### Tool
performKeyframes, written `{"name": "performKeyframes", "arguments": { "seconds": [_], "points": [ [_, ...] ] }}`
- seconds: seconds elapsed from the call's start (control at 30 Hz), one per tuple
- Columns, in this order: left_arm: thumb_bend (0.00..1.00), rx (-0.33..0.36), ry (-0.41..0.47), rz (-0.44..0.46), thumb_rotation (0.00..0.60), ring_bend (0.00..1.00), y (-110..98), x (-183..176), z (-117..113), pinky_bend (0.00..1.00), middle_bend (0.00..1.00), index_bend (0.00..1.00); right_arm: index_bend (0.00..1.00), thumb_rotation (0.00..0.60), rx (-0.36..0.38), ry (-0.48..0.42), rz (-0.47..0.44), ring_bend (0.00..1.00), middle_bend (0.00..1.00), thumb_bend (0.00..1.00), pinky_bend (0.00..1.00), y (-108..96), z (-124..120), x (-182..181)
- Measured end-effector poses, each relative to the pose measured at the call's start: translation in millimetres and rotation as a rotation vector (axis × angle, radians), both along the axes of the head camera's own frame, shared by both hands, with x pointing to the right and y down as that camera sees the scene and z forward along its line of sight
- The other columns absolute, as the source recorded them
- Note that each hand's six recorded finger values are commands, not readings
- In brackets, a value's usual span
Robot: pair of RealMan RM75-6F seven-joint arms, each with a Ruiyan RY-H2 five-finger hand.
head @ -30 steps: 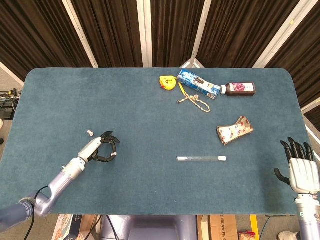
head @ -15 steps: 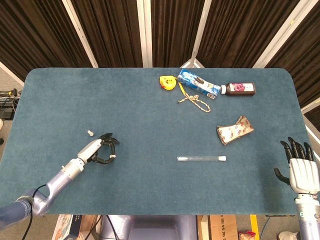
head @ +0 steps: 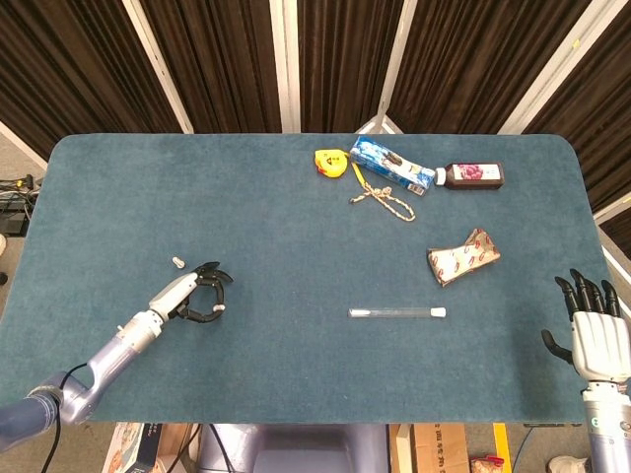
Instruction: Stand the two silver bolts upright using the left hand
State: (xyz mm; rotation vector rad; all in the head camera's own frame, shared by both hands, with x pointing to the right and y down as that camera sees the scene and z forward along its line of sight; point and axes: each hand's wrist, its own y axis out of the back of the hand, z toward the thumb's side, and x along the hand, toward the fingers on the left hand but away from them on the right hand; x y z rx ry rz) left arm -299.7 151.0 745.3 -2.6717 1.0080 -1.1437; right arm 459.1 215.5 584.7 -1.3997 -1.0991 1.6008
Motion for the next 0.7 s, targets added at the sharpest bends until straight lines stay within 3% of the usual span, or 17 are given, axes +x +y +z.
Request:
{"name": "performKeyframes", "arguments": {
  "seconds": [0.7],
  "points": [
    [0.40,-0.026,-0.005,0.029,0.600,0.00,-1.5,-10.7,-4.3,0.00,0.19,0.54,0.19,0.600,0.014,0.000,0.008,0.13,0.08,0.25,0.00,-0.1,-0.9,0.0]
  ]
}}
